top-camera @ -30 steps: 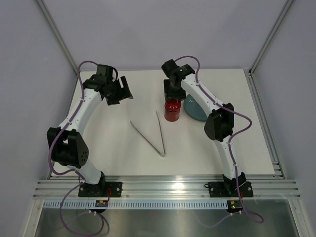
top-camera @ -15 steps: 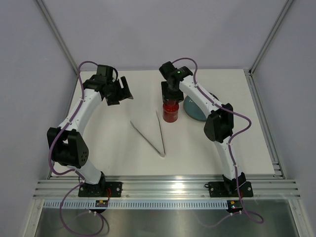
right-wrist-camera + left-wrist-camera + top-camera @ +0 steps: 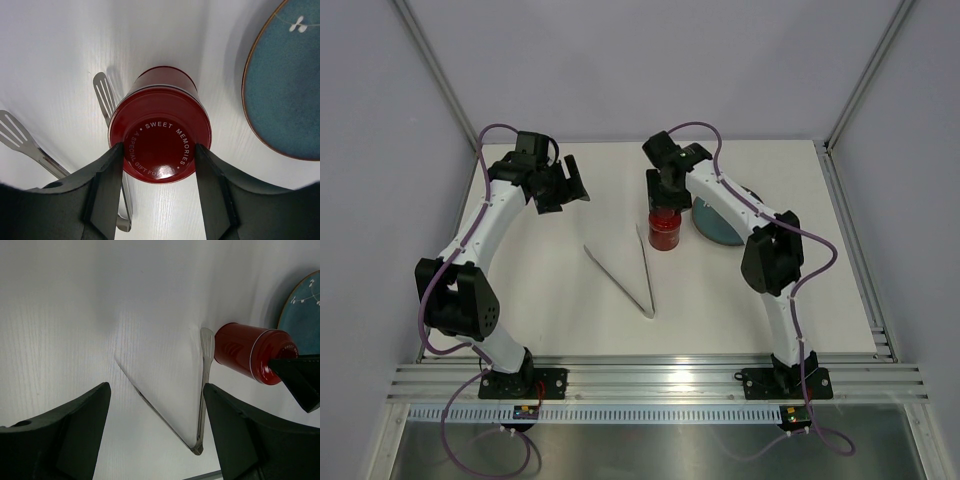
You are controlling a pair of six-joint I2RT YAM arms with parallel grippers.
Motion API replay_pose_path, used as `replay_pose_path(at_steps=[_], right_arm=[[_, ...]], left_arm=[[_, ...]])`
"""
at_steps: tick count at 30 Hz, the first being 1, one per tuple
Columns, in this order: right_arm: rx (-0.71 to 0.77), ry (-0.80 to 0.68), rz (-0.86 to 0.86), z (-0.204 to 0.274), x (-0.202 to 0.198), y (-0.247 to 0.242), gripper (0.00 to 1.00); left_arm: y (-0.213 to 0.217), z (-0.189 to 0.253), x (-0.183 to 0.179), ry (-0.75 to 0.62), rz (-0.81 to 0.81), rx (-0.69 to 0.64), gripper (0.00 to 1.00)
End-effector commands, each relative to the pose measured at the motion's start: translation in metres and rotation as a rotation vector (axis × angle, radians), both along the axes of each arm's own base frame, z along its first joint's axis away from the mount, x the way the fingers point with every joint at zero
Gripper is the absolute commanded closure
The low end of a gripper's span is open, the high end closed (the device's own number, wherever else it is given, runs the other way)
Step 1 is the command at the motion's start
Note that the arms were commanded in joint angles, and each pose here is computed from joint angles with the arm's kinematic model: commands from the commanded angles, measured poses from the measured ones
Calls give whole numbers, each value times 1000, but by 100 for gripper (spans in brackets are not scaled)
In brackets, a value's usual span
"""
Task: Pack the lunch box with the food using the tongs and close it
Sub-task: Close the box lid on the packing box.
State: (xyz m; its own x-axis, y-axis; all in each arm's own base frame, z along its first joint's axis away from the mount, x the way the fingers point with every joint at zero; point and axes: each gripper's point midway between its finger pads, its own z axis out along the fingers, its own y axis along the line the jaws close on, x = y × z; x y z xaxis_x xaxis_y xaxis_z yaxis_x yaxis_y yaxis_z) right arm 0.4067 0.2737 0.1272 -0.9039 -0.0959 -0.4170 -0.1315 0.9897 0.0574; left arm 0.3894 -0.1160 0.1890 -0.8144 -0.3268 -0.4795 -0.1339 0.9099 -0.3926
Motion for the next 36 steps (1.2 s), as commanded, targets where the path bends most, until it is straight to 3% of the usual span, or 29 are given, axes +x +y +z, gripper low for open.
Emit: replay_pose_path(at_steps=[1, 8, 16, 20, 26, 31, 36], right_arm=[[-22, 43, -10, -22, -18, 0, 89], [-26, 31, -21, -27, -23, -2, 85], [51, -78, -16, 26, -11, 6, 50], [95, -156, -18, 63, -2, 10, 39], [150, -264, -59, 106, 0, -1, 36], [184, -202, -33, 91, -5, 1, 49], [189, -163, -34, 77, -13, 2, 49]], left_arm=[[0, 17, 3, -73, -9, -4, 21], [-1, 20, 4, -81, -11, -11, 21], [-7, 27, 3, -95, -24, -38, 21], [-17, 30, 2, -104, -47, -45, 21], [-37, 37, 2, -114, -97, -28, 23], [-45, 39, 4, -115, -112, -27, 23], [-42, 37, 3, -111, -102, -16, 22]])
